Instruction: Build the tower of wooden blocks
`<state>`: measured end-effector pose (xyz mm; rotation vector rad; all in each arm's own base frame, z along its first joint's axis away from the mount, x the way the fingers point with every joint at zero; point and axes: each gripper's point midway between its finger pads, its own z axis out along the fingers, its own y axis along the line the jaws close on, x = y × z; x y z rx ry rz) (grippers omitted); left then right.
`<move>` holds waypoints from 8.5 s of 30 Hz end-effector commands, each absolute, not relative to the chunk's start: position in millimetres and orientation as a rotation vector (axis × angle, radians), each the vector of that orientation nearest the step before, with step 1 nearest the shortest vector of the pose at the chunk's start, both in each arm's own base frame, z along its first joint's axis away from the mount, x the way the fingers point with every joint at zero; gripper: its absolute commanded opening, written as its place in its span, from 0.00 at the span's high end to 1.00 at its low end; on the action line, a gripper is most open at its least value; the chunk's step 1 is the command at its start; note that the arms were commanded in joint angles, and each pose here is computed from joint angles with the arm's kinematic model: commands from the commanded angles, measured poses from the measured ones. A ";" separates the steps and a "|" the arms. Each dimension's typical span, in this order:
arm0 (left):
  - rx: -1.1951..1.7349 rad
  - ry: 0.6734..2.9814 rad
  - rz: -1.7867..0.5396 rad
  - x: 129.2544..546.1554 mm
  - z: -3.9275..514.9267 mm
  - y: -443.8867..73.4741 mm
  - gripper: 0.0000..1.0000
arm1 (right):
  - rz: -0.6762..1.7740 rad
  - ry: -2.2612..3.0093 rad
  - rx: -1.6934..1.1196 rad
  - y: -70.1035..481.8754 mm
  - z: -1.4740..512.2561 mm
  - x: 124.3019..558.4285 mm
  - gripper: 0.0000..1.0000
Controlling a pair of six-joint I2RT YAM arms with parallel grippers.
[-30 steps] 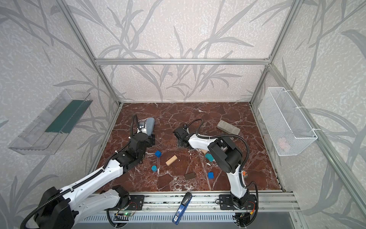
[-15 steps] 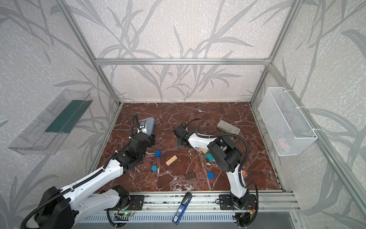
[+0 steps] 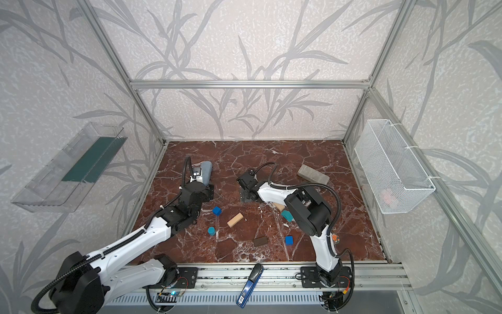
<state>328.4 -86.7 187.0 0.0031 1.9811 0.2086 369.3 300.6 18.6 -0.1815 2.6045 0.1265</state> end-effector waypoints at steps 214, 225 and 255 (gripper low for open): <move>-0.135 1.841 0.049 291.8 230.3 -51.8 0.14 | 0.132 2.700 -0.015 295.0 38.5 345.4 0.01; -0.139 1.846 0.050 291.7 229.4 -50.8 0.14 | 0.205 2.631 -0.038 295.5 75.9 344.9 0.01; 0.019 2.465 -0.451 350.2 123.6 -191.1 1.00 | 0.637 2.384 0.147 220.9 117.0 368.8 1.00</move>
